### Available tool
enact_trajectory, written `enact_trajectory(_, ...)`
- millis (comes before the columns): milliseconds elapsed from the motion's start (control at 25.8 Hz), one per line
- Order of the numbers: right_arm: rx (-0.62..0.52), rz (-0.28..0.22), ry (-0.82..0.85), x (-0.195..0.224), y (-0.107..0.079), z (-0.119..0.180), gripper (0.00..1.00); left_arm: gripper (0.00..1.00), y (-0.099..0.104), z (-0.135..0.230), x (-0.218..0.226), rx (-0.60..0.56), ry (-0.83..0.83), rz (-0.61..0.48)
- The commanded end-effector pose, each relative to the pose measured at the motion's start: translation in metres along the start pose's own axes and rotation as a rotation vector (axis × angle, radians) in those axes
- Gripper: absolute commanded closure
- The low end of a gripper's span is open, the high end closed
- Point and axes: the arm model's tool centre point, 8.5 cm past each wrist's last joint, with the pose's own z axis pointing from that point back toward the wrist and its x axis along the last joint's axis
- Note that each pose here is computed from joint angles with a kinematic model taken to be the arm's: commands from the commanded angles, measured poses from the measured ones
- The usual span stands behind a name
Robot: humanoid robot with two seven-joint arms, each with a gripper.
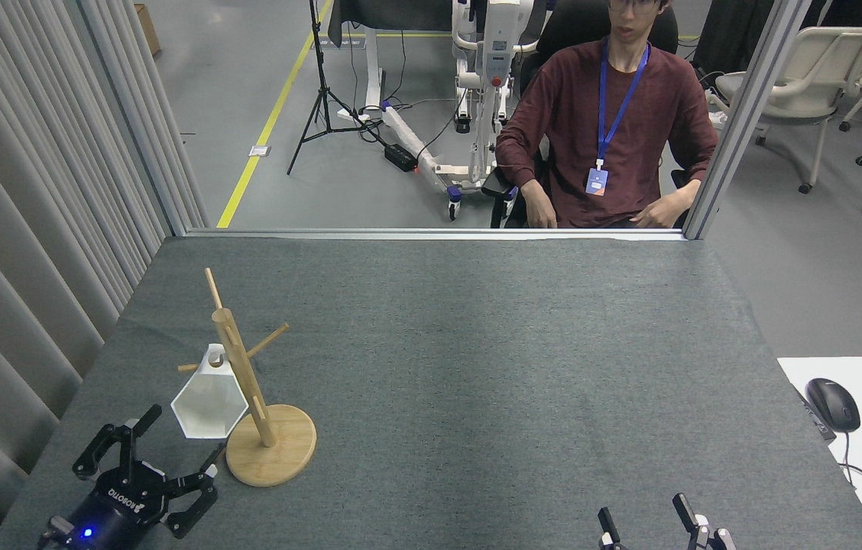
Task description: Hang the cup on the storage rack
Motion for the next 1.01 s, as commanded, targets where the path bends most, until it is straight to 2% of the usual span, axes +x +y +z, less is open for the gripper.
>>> enact_trajectory(0,-0.003,0.001,0.000,0.000,-0.001,-0.001,0.02,0.00,0.000,0.017,0.002,-0.001,0.023,0.012)
enact_trajectory(116,0.005,0.000,-0.009,0.001,0.001,0.002,0.02,0.00,0.005,0.038,0.017,0.007,0.026,0.033)
enact_trajectory(310,-0.002,-0.011,-0.030,0.007,-0.003,0.021,0.02,0.00,-0.001,0.063,0.038,0.000,0.085,0.118)
enact_trajectory(464,0.007,-0.014,0.039,-0.004,-0.002,0.032,0.02,0.00,-0.006,0.088,0.050,-0.023,0.134,0.163)
enact_trajectory(619,0.039,0.006,0.077,-0.018,0.001,0.053,0.02,0.00,-0.008,0.119,0.050,-0.038,0.207,0.202)
enact_trajectory(735,0.051,-0.002,0.111,-0.029,0.002,0.064,0.02,0.00,-0.009,0.125,0.042,-0.038,0.257,0.202)
enact_trajectory(967,0.027,-0.007,0.123,-0.032,-0.004,0.063,0.02,0.00,-0.014,0.130,0.037,-0.097,0.301,0.199)
